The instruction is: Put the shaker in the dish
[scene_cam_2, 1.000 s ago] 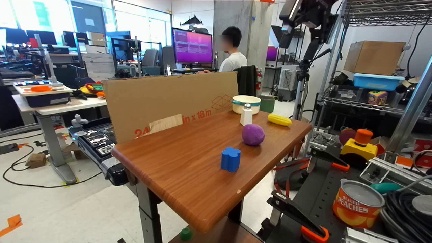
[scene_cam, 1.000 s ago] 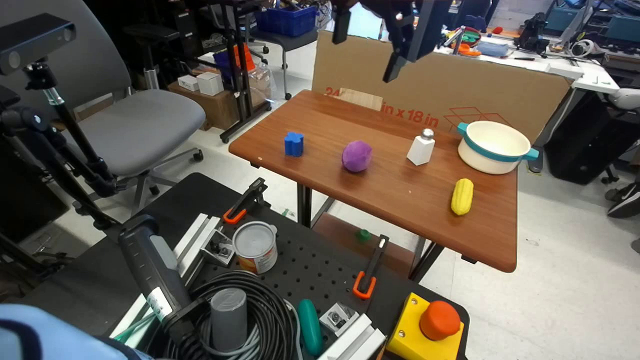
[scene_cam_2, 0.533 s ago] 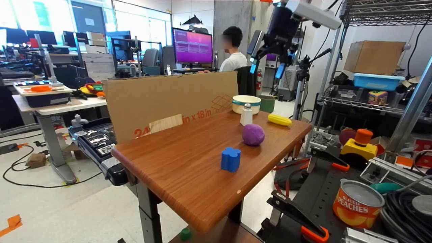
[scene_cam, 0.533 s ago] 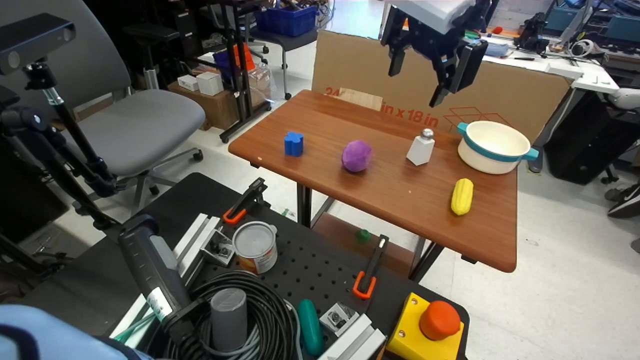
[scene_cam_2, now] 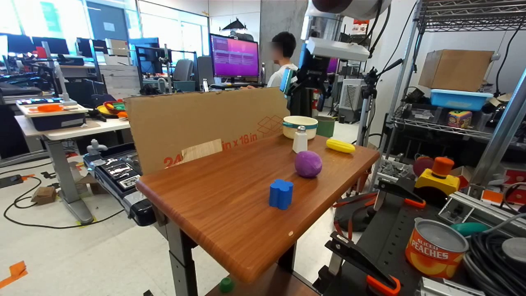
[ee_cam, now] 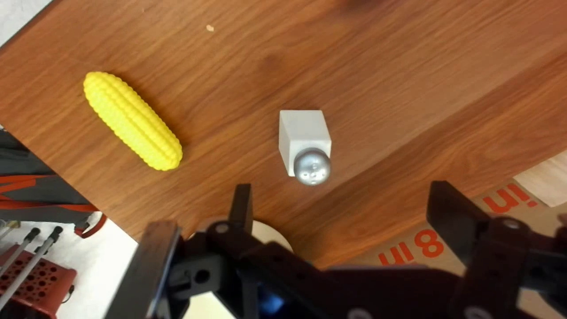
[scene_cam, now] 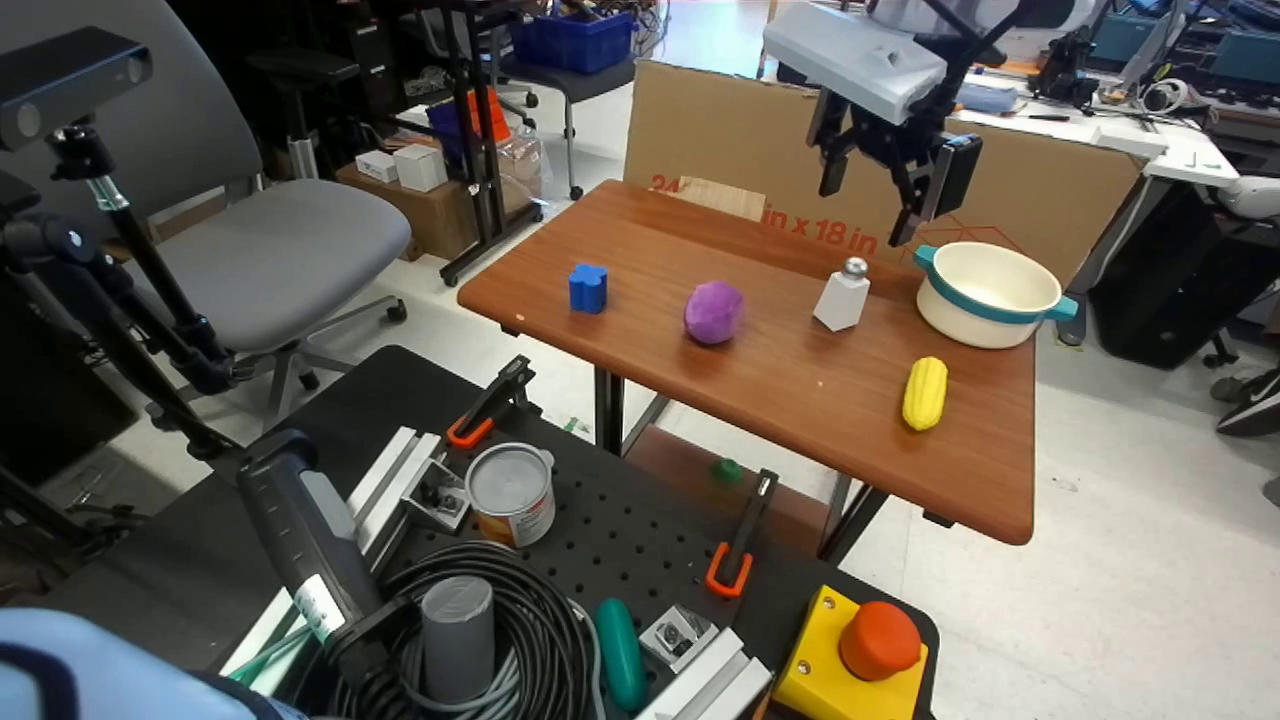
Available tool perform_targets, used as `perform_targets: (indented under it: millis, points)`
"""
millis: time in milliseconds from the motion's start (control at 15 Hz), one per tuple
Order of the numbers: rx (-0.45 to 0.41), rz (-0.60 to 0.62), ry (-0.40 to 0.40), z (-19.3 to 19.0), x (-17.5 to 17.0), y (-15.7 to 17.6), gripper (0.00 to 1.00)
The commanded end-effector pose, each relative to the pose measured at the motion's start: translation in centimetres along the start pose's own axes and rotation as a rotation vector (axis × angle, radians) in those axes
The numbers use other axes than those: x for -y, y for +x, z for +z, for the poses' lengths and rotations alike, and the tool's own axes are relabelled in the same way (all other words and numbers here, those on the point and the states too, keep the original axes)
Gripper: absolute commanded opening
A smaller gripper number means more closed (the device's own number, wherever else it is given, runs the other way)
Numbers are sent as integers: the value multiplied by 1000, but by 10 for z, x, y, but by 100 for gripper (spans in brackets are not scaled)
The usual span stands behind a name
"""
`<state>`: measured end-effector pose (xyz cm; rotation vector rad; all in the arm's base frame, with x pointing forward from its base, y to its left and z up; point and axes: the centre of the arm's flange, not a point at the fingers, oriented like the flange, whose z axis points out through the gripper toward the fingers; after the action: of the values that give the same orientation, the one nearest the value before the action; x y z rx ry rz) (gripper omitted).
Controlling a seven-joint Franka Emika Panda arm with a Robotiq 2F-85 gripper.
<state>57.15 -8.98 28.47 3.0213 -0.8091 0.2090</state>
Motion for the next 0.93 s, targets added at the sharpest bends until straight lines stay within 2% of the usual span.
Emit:
perform_targets:
  millis: [0, 467, 533, 867]
  points:
    - [47, 28, -51, 19, 13, 30, 100]
    - [141, 67, -139, 64, 23, 47, 100]
    - [151, 77, -152, 70, 23, 49, 79]
    - [253, 112, -212, 95, 26, 50, 42]
